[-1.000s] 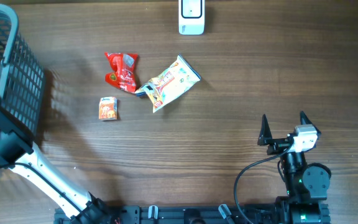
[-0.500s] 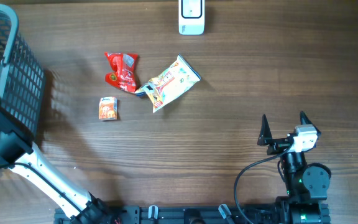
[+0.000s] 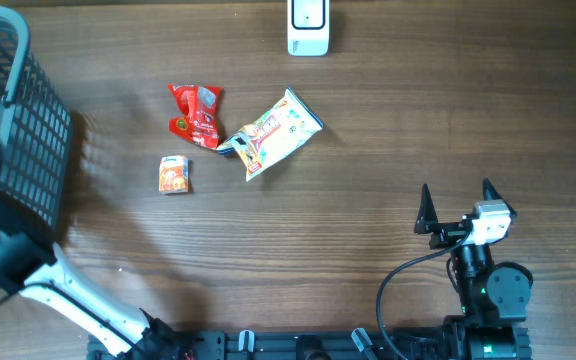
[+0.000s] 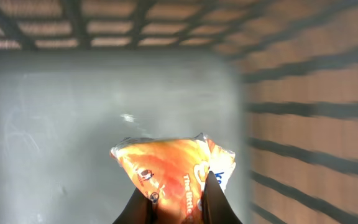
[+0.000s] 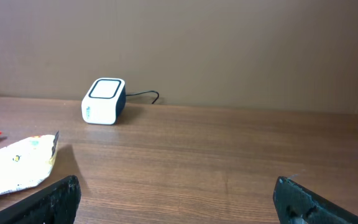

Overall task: Scan the item barcode
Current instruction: 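Grasp the second orange box, lift it and drop it on the table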

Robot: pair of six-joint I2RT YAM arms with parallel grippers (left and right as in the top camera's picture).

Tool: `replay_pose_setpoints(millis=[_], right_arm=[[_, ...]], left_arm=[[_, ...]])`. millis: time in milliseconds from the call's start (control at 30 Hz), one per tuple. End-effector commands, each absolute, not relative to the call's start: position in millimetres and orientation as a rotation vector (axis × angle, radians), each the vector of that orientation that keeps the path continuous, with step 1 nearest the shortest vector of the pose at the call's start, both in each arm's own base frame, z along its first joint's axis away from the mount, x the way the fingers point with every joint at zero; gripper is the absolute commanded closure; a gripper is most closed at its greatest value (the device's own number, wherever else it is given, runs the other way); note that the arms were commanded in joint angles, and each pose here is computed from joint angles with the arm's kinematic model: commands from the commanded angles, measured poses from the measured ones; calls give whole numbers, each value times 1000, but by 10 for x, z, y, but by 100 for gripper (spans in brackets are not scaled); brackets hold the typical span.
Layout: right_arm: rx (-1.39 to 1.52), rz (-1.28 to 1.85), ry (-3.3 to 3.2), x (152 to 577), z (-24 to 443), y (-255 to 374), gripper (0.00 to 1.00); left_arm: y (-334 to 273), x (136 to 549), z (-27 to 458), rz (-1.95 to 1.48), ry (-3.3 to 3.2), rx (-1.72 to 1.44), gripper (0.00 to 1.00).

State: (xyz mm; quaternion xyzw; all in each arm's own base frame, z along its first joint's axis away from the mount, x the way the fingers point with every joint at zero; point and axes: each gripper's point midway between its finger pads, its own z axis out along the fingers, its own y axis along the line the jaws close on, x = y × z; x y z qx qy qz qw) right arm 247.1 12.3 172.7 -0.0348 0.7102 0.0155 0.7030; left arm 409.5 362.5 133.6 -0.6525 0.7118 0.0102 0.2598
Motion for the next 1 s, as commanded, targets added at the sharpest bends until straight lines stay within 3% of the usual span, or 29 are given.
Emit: replay_pose_setpoints(millis=[0,300,533,767,967], right_arm=[[-63,33,1573,2469,1741,109,0],[-63,33,1573,2469,1741,109,0],[-63,33,1573,2469,1741,109,0],[-63,33,1573,2469,1741,109,0],[-63,33,1574,2469,1740,109,0]], left_arm=[[3409,4122,2252,-124,1834,-1614,96],[2506,4111,3242,-560,1849,-1348,94],[1609,4049,3035,-756,2088,-1366,95],[887,4275,3038,-765,2278,-1025,94],[564,4233,2806,-561,2445,-922,92]])
